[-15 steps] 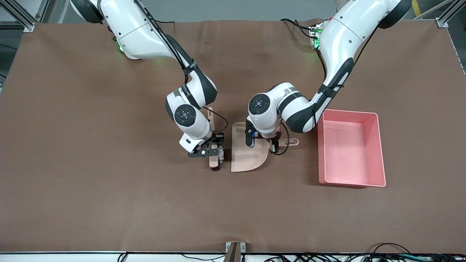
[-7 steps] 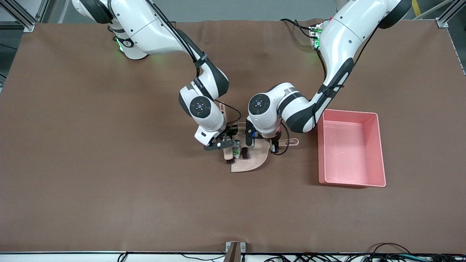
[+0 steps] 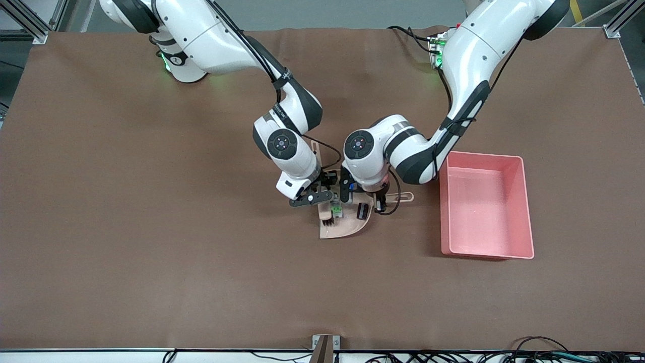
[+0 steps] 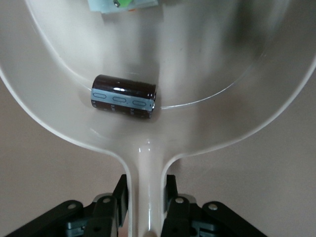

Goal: Clean e-waste and dump in bin
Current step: 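Sweep the capacitor and switch into the dustpan with the right gripper, then lift the dustpan over the pink bin while the right gripper withdraws the brush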

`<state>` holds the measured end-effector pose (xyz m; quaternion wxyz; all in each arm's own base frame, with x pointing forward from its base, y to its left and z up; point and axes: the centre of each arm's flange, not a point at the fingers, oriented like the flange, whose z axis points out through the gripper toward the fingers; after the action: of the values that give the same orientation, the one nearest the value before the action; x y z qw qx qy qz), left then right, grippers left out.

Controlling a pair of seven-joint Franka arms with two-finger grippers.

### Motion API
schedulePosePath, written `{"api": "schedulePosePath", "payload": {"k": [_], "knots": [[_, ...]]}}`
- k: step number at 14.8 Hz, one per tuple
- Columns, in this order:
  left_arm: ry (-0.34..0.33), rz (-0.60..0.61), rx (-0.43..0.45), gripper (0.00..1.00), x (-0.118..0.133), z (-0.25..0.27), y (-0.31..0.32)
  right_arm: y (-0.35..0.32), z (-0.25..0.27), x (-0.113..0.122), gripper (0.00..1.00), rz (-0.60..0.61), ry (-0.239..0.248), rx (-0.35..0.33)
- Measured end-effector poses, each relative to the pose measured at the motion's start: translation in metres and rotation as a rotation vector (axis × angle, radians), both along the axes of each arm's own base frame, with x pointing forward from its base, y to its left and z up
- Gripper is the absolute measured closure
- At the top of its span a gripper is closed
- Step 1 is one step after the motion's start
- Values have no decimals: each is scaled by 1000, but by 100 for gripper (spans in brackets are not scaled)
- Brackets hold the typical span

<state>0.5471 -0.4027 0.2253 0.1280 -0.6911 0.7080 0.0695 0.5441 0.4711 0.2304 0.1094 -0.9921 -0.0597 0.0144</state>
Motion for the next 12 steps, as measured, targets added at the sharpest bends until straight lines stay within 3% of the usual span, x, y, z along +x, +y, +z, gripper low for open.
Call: {"api": "schedulePosePath", "payload": {"k": [3,6,8,12], "knots": [[-3,0,-6,67,1,0,0,-51,8,38,57,-15,47,-35],[-36,-2,-65,67,9,2,-2,-142,30,84,57,15,102,-58],[-59,-6,-112,67,14,2,-4,-211,50,110,57,-8,107,-87],[-112,0,-209,67,26,6,-6,-322,75,130,57,-82,116,-194]]}}
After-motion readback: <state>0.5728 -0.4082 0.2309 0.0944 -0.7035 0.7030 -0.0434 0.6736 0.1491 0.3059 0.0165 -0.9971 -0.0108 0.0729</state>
